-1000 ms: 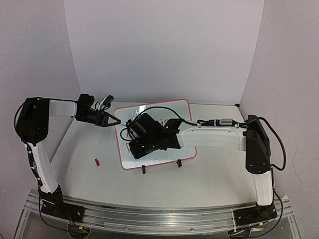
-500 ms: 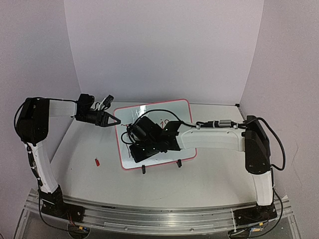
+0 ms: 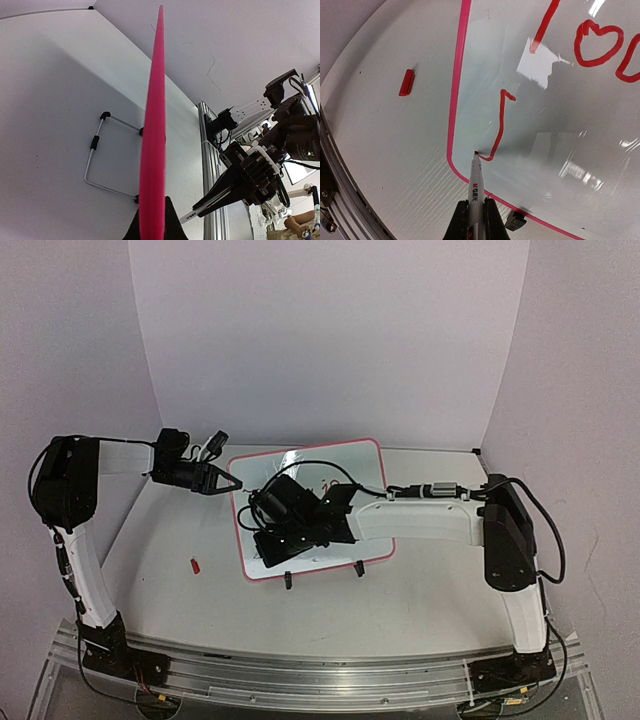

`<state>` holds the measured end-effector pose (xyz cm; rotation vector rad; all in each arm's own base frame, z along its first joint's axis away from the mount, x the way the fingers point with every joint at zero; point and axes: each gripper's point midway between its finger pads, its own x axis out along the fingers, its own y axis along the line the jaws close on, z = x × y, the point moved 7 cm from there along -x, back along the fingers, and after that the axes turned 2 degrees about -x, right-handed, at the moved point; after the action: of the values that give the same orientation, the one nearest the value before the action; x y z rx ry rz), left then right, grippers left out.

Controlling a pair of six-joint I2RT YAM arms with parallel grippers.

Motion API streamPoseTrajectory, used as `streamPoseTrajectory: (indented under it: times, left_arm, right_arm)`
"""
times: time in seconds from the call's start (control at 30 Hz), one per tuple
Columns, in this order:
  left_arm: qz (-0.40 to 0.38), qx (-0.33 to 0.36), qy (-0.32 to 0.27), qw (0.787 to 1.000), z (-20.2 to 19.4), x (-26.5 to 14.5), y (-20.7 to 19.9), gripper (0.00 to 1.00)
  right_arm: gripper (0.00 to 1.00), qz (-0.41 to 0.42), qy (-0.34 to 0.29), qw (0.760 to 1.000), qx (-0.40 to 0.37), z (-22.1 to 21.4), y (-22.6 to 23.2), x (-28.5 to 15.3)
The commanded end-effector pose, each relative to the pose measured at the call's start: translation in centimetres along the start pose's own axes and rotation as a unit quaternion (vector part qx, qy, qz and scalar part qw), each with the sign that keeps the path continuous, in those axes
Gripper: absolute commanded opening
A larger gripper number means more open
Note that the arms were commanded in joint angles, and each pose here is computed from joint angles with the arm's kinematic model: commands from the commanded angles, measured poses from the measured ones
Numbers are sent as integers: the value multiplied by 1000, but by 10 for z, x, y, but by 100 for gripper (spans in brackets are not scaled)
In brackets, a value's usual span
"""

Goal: Write a sentence on the whiteboard
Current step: Write on the whiteboard with the whiteboard.

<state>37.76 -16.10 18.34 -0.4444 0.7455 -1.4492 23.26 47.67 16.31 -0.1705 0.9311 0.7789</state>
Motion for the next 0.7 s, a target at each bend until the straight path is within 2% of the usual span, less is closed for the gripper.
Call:
streamPoseTrajectory:
  times: [0.0,0.3,0.67]
  left_arm:
    - [28,26,30,999,-13,16,11,0]
    - [30,26,30,999,-13,16,11,0]
    - [31,25,31,999,-12,16,11,0]
  right_arm:
    - [0,-2,-11,1000,3,8,-2,-8]
    - [0,75,-47,996,15,24,14,-56]
    - [0,30,-64,997,-6,30,9,-37]
